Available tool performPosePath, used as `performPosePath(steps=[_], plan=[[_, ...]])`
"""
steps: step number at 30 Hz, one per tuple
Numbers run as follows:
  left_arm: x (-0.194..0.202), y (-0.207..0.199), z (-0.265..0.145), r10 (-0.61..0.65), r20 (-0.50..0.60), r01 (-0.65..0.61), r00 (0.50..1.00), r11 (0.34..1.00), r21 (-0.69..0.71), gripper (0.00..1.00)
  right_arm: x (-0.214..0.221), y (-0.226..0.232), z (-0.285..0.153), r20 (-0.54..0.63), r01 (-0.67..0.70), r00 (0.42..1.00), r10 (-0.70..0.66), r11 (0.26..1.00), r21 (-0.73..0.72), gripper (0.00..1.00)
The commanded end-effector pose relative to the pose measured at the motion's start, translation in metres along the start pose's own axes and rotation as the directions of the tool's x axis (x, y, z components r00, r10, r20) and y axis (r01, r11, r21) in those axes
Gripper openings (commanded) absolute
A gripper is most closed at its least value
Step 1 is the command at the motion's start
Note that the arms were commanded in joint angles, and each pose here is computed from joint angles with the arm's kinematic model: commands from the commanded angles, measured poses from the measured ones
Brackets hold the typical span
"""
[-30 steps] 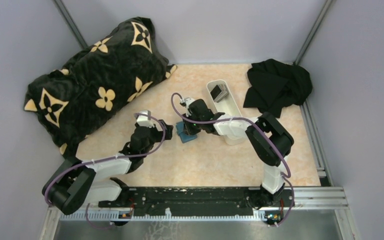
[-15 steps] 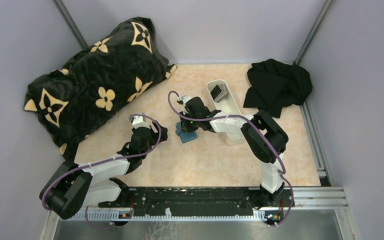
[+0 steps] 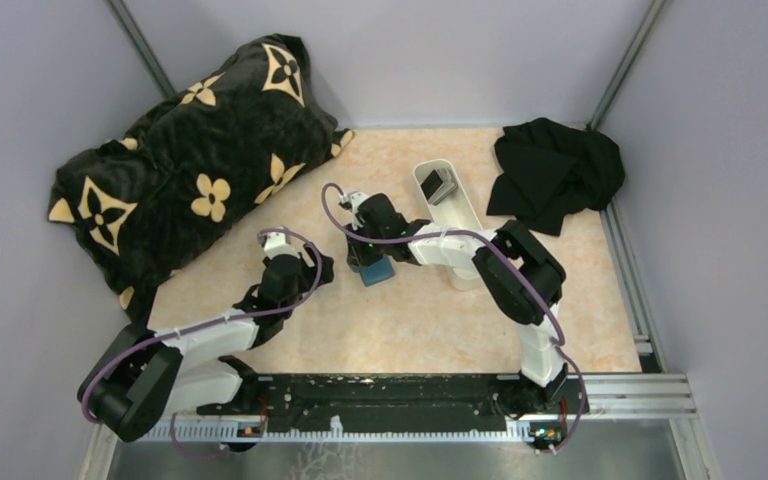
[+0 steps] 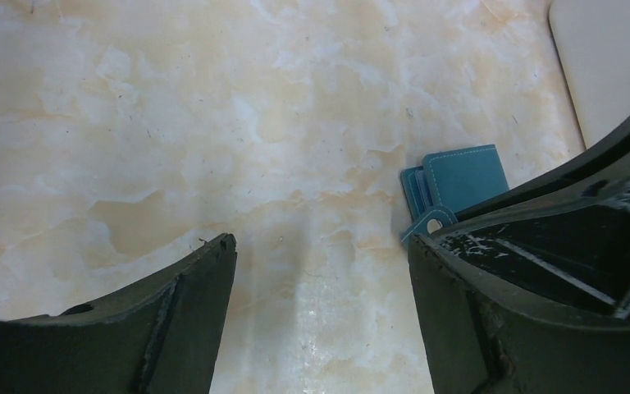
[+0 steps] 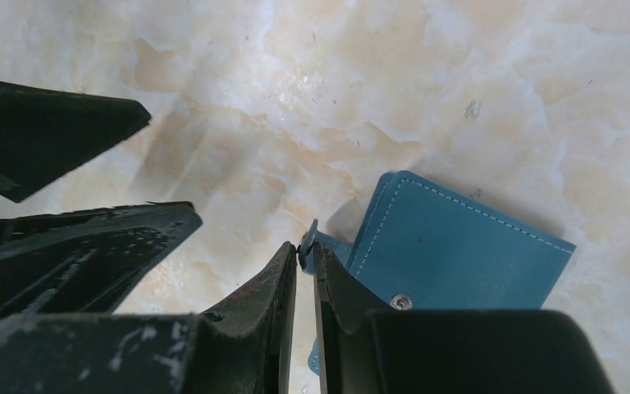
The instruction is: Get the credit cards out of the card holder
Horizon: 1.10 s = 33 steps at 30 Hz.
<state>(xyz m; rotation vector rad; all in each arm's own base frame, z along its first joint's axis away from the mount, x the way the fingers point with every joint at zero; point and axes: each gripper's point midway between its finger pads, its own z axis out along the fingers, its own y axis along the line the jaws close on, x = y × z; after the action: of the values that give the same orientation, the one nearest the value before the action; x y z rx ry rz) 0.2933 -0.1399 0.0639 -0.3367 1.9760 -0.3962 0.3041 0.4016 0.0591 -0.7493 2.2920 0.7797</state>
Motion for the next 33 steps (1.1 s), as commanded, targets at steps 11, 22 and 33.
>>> performPosePath(steps=[11,22,33], plan=[[-0.016,-0.007,-0.004,0.0,0.033,0.0,0.999,1.0,0.018,0.82,-0.003,0.029,0.02,0.006,0.017,1.0,-0.016,0.995,-0.102,0.15],[-0.014,-0.01,0.001,0.003,0.013,-0.004,1.0,1.0,0.01,0.82,-0.004,0.042,0.01,0.005,0.063,0.998,-0.063,0.992,-0.111,0.29],[-0.014,-0.017,0.004,-0.013,0.008,0.013,1.0,0.999,0.03,0.83,-0.026,0.052,-0.024,0.095,0.102,0.991,-0.091,0.988,-0.118,0.57]])
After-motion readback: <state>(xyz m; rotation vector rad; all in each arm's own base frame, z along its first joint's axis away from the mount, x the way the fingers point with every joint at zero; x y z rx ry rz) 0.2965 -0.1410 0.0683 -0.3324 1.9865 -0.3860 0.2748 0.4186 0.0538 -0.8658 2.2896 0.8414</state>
